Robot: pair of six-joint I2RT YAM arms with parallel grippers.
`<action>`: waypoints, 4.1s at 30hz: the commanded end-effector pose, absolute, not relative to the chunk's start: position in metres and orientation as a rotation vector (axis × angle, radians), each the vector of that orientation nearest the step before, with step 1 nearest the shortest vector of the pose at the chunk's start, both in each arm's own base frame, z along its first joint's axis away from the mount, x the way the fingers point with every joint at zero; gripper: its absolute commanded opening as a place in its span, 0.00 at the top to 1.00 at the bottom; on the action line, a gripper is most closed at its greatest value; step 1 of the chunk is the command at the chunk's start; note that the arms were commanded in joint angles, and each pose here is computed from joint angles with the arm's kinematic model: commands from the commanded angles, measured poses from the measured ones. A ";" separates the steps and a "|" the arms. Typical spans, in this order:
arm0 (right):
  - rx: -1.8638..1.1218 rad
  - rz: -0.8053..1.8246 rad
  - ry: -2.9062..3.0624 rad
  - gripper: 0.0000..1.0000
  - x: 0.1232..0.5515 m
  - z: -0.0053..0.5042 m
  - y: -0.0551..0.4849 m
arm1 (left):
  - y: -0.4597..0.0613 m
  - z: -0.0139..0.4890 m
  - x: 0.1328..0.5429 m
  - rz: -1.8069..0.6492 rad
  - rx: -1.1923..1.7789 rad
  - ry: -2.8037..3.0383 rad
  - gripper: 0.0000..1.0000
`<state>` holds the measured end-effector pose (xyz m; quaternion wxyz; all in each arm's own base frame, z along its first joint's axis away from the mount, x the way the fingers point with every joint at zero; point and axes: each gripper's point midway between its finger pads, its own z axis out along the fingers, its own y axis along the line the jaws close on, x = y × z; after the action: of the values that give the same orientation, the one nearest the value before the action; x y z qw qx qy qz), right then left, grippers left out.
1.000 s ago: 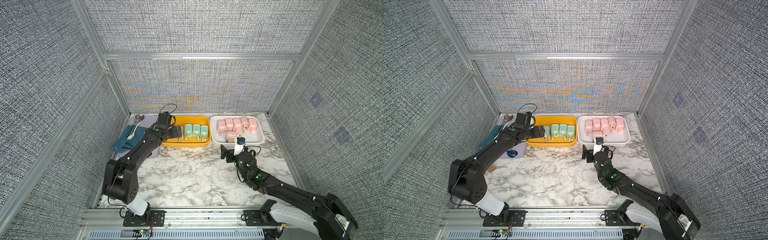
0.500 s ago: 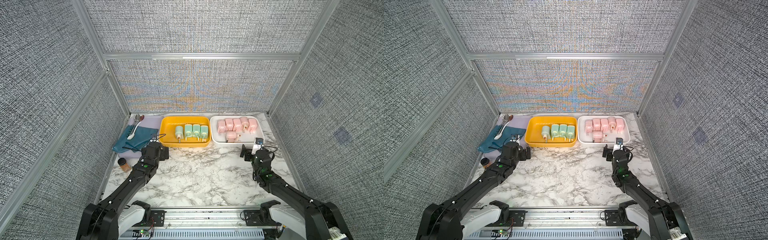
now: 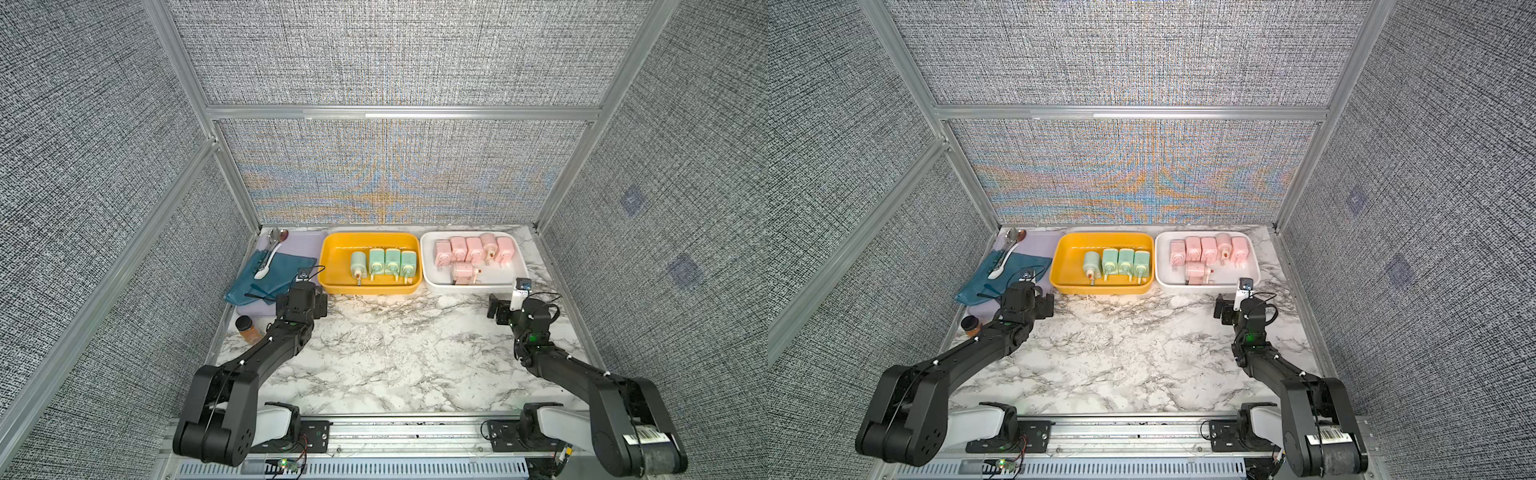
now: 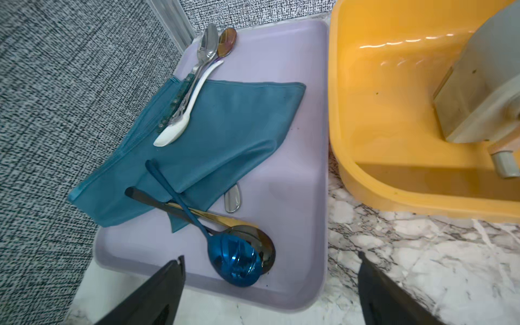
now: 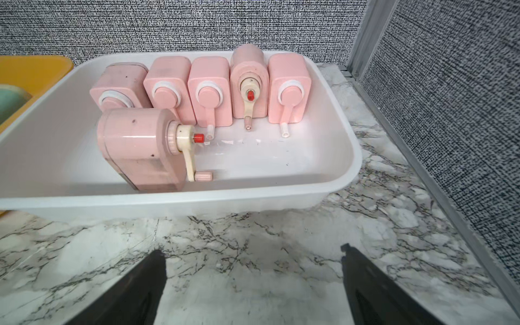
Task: Place the pencil sharpeners by color into the storage box
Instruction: Place the pencil sharpener in the storage box, then reset both arms
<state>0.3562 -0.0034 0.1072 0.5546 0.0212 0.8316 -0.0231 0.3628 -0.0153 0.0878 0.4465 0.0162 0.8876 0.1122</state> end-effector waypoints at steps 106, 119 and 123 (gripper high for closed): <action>0.214 -0.161 1.684 0.01 0.366 0.127 -0.032 | 0.017 0.099 0.392 0.219 -0.133 1.934 0.01; 0.143 -0.138 1.693 0.01 0.369 0.126 -0.022 | 0.017 0.099 0.391 0.218 -0.132 1.933 0.01; 0.139 -0.131 1.699 0.01 0.369 0.124 -0.022 | 0.016 0.100 0.392 0.218 -0.130 1.933 0.01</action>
<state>0.3679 -0.0200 0.1201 0.6504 0.0551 0.7553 -0.0587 0.3901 0.0156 0.0933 0.5510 -0.0528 0.8279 0.0906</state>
